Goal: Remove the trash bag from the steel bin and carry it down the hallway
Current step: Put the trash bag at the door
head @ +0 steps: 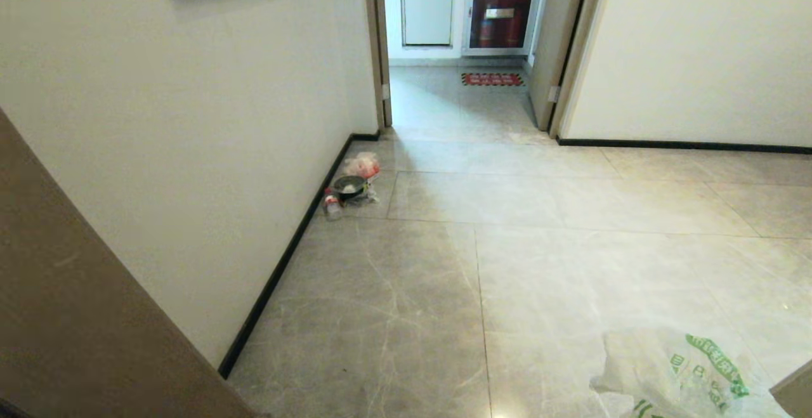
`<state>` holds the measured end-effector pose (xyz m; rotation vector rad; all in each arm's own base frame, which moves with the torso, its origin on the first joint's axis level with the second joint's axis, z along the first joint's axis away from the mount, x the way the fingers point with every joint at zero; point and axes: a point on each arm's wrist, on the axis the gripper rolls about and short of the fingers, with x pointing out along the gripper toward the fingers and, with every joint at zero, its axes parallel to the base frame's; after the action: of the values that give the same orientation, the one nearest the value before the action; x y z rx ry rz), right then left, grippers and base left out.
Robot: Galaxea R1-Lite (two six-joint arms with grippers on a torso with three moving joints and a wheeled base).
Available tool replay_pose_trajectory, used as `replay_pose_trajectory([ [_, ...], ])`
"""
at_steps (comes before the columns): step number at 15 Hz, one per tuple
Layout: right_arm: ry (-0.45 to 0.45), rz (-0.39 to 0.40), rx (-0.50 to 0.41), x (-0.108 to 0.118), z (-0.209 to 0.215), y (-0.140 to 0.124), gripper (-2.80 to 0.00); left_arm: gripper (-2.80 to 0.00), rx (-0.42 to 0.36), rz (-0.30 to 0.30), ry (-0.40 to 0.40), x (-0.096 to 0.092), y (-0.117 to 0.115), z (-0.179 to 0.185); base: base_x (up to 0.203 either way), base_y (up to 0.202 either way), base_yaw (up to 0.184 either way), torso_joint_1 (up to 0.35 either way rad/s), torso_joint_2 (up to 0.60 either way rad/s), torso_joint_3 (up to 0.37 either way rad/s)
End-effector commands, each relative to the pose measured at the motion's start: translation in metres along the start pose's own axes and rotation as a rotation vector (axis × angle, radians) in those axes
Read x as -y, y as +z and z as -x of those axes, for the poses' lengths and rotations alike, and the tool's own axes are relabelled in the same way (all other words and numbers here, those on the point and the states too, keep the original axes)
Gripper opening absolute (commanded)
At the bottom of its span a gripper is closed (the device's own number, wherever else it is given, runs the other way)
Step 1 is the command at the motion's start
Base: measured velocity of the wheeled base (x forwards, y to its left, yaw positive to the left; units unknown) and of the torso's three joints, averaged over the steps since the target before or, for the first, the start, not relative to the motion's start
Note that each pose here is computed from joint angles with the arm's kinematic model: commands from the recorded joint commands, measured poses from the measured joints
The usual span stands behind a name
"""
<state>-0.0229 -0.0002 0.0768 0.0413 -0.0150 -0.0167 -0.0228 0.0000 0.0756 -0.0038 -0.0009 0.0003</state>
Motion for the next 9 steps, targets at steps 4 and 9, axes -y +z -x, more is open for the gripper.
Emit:
replay_pose_trajectory([
  [4,-0.001,0.000,-0.001,0.0000,-0.0001,-0.0004,-2.80,-2.80,0.001,0.001,0.000,0.0000,0.0000,0.0000,0.184,0.000,-0.003,0.001,0.00,0.003],
  [9,-0.001,0.000,-0.001,0.0000,-0.0001,-0.0004,-2.80,-2.80,0.001,0.001,0.000,0.0000,0.0000,0.0000,0.185,0.000,-0.003,0.001,0.00,0.002],
])
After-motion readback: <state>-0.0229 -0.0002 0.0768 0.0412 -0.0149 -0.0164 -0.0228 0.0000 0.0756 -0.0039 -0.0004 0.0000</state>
